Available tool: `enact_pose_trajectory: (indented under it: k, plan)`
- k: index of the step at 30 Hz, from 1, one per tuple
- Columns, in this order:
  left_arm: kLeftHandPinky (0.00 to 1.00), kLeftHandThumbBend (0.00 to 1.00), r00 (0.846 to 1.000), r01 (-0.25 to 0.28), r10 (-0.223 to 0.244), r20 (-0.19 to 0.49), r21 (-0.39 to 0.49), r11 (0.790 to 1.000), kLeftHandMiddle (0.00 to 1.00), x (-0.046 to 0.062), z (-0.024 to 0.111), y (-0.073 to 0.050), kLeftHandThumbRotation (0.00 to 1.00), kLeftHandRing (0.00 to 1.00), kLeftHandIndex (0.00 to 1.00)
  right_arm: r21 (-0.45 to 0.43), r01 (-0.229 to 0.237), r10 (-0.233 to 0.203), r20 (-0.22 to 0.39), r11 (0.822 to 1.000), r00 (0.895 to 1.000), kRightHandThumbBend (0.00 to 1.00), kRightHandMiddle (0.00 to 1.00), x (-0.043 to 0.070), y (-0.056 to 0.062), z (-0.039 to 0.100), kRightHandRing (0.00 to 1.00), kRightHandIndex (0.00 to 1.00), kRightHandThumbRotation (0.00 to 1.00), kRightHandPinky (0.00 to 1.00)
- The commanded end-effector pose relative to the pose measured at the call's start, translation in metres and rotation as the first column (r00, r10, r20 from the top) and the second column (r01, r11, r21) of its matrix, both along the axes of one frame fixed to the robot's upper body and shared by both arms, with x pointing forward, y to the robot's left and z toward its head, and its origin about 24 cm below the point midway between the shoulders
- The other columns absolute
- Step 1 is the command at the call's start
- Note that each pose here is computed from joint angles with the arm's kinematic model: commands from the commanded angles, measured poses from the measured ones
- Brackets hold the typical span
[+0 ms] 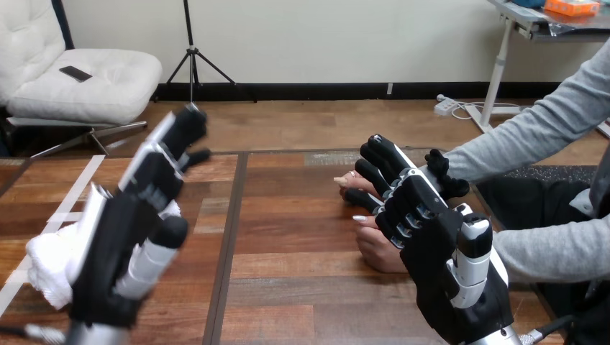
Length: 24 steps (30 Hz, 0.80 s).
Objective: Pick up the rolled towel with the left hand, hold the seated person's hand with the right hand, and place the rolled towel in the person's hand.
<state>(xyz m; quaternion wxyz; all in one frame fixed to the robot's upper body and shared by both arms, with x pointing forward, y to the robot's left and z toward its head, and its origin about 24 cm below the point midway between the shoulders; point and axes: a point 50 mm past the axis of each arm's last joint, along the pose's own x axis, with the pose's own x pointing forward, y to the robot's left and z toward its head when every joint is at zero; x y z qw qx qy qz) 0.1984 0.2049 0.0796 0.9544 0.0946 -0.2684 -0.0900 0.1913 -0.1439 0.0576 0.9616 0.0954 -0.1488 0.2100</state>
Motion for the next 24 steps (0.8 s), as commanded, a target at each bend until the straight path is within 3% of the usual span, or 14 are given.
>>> enact_pose_trajectory:
  k: [1,13,24]
  plan:
    - [0.90,0.93,0.996,-0.046,0.039,0.078,0.093,0.995,0.92,0.024,0.020,0.018,0.90,0.94,0.91,0.003,-0.014,0.014,0.092,1.000,0.996,1.00,0.96,0.007,0.004,0.018,0.97,0.94,1.00,0.89]
    - [0.95,0.94,0.993,-0.093,0.076,0.090,0.205,0.974,0.95,0.047,0.034,0.037,0.90,0.96,0.92,-0.001,-0.012,0.012,0.093,1.000,0.996,1.00,0.97,0.008,0.003,0.019,0.97,0.95,1.00,0.89]
    - [0.89,0.98,0.993,-0.101,0.078,0.088,0.295,0.950,0.96,0.063,0.047,0.046,0.91,0.95,0.93,-0.004,0.003,-0.002,0.091,1.000,0.996,1.00,0.97,0.007,0.001,0.020,0.98,0.95,1.00,0.90]
